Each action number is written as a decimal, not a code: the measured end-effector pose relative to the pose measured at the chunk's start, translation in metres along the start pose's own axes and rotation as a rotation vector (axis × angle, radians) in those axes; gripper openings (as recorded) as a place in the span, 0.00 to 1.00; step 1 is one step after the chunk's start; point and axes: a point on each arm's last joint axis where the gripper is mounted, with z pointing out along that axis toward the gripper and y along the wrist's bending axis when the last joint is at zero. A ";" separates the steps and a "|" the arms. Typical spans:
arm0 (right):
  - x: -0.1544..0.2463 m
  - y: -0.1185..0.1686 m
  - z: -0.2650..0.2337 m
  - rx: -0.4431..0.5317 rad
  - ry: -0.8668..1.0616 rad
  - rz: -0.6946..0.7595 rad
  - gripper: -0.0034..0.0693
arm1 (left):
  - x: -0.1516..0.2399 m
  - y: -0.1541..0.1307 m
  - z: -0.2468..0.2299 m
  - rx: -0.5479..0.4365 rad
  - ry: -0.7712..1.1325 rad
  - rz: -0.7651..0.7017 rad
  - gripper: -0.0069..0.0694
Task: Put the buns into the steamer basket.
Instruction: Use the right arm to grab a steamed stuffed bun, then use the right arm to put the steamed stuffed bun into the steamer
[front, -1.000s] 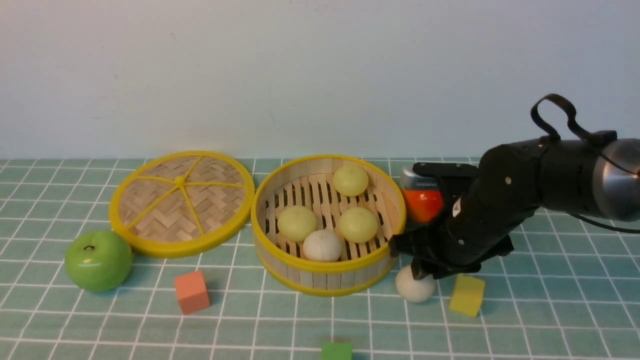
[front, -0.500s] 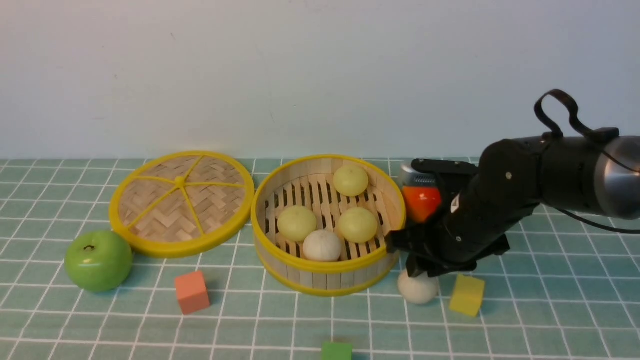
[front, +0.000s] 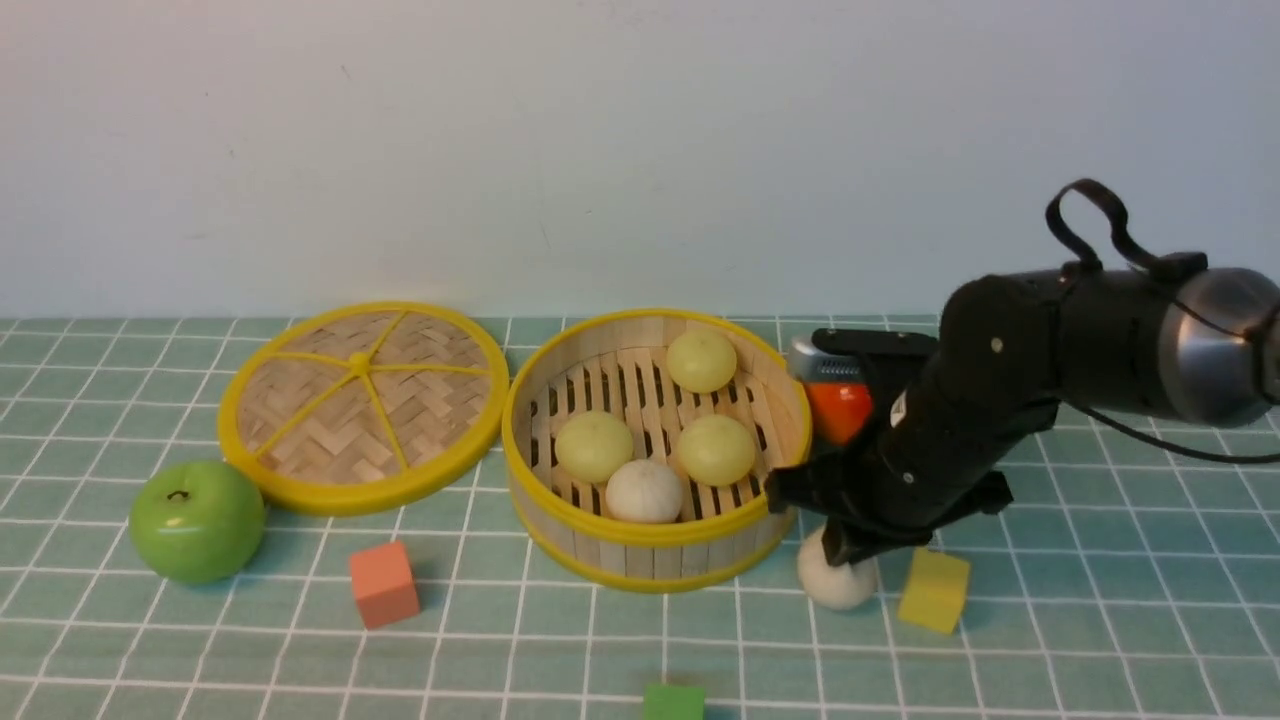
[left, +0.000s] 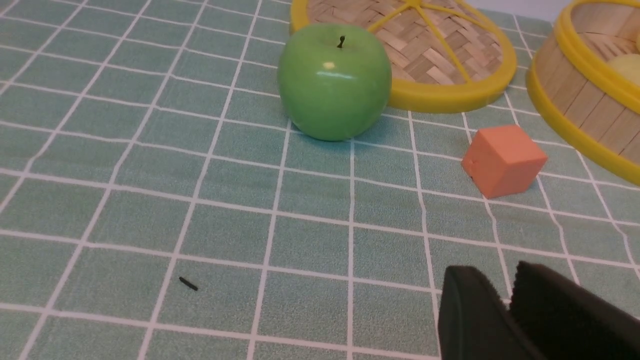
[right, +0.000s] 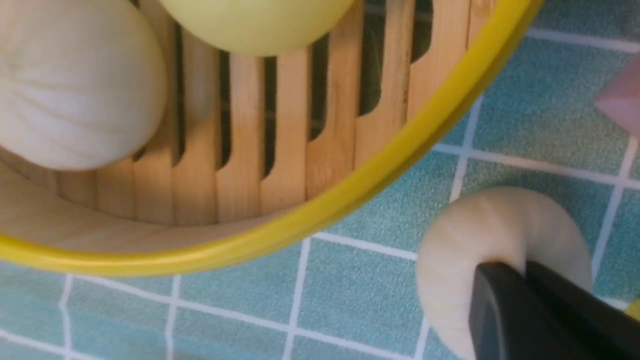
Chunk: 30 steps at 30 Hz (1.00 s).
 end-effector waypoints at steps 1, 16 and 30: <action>-0.006 0.004 -0.007 -0.008 -0.004 -0.006 0.06 | 0.000 0.000 0.000 0.000 0.000 0.000 0.28; -0.117 0.080 -0.066 -0.326 -0.357 -0.140 0.06 | 0.000 0.000 0.000 0.000 0.000 0.001 0.29; -0.124 0.074 0.040 -0.284 -0.233 -0.143 0.10 | -0.001 0.001 0.000 -0.016 -0.005 0.040 0.30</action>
